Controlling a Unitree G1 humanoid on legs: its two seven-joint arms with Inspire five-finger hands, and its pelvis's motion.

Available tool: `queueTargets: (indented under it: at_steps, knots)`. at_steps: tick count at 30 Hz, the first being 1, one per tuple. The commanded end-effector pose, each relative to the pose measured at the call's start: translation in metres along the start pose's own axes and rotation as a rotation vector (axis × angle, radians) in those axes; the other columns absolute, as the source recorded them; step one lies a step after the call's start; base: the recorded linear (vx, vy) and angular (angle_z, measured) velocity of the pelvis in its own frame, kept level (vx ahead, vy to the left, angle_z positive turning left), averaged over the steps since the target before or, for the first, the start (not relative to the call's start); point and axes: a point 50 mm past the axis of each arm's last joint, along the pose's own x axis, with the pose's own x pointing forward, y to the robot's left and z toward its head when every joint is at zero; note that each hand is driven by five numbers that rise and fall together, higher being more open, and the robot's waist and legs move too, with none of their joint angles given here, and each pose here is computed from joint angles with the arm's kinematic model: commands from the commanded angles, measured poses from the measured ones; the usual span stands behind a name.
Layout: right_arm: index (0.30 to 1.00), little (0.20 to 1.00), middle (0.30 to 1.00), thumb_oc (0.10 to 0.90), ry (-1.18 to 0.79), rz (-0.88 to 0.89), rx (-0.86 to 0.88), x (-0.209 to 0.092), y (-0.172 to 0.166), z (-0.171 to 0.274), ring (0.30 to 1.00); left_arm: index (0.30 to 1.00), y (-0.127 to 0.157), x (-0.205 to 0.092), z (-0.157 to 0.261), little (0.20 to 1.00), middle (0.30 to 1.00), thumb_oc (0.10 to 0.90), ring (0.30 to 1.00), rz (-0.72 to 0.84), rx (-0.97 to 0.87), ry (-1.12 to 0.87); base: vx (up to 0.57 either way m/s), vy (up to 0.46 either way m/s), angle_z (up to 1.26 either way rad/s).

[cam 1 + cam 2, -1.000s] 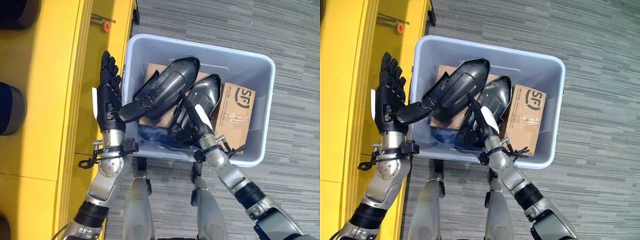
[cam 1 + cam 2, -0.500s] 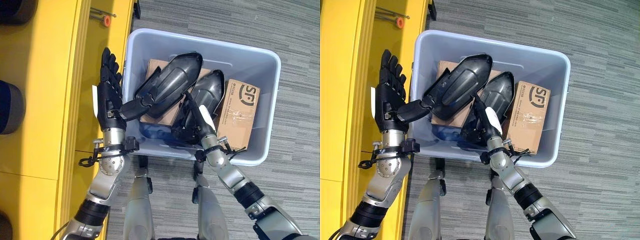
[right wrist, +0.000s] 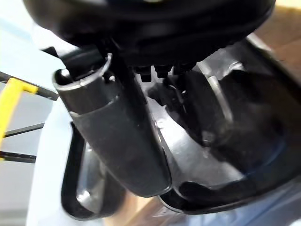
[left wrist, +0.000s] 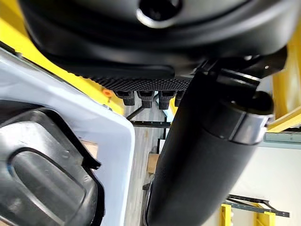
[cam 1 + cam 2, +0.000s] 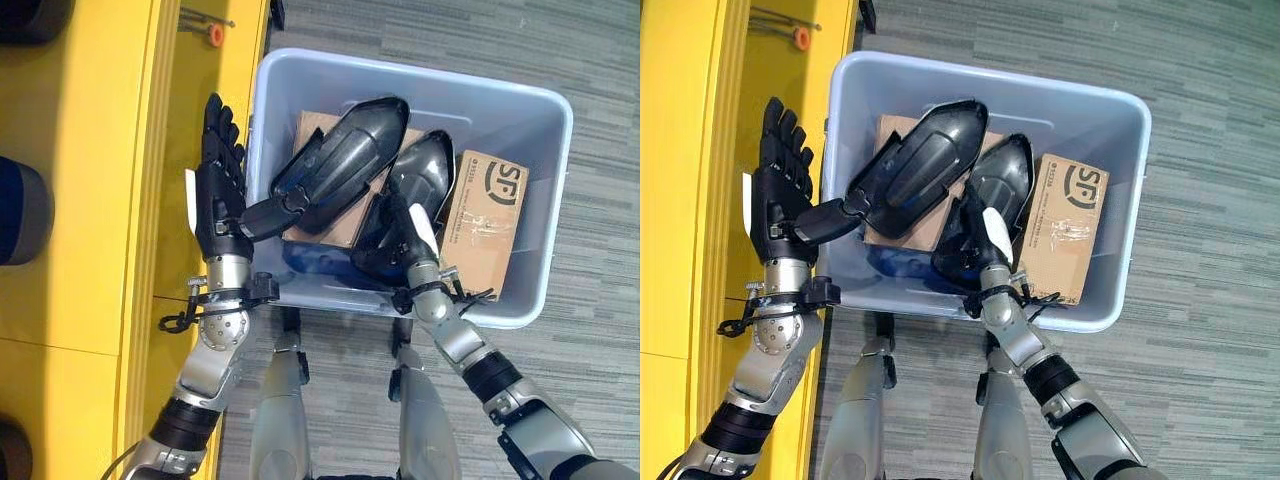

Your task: Move parts from the plastic box to the shelf.

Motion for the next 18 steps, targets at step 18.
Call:
queueTargets:
  at_steps: [18]
  knots:
    - [1.000, 1.000, 1.000, 0.900, -0.234, -0.053, -0.335, 0.028, -0.039, 0.037, 1.000, 1.000, -0.012, 0.007, 0.058, 1.000, 1.000, 0.900, 1.000, -0.066, -0.147, -0.316, 0.00, 0.000, 0.00]
